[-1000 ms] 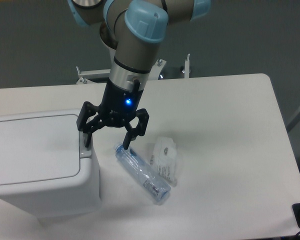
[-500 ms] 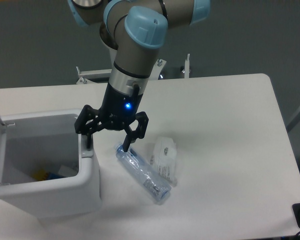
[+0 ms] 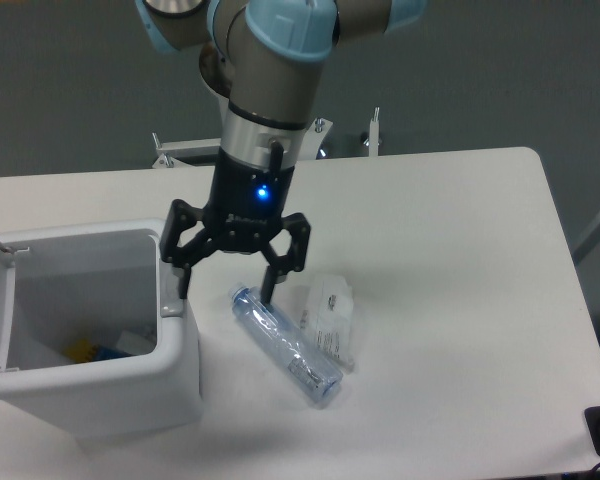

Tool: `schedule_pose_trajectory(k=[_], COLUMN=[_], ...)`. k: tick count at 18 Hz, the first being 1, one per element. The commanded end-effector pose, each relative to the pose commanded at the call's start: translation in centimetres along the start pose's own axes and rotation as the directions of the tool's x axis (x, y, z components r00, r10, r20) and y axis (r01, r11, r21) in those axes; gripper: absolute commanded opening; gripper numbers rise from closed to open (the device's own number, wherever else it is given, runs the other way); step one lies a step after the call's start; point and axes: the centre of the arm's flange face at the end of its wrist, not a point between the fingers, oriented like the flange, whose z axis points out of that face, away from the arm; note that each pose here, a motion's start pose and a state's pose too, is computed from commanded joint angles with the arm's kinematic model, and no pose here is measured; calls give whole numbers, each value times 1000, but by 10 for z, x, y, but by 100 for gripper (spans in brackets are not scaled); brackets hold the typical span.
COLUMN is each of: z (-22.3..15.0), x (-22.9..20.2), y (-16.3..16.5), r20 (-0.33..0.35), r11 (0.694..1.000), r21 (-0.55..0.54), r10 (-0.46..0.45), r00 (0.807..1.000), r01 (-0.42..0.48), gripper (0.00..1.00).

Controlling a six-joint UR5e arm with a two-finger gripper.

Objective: Open the trash can

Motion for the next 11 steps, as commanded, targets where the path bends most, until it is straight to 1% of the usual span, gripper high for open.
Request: schedule_pose_trajectory(k=[1,2,3,4,6,7,8,10,11], z=[-4,-8,-11,-13,-9,-6,-6,-6,-9], x=[-20,-40,-60,-74,-101,-114,-133,-160,-173], y=[-2,-3,-3,-1,7,13,20,27,29], r20=[68,114,145,162,202,233,253,253,261], r11=[1000,1000,1000,1000,998,990,976,953,947], r21=[2,1,-10,-17,-67,-120,-174,-224,-239], r10=[-13,-18,-9,-3,30,97,171,258,276], r00=[998,993,989,987,979,968,952,932,925], r01=[12,18,10,6,-16,-70,-129,-203,-215], gripper=[100,100,100,100,100,100,100,100,100])
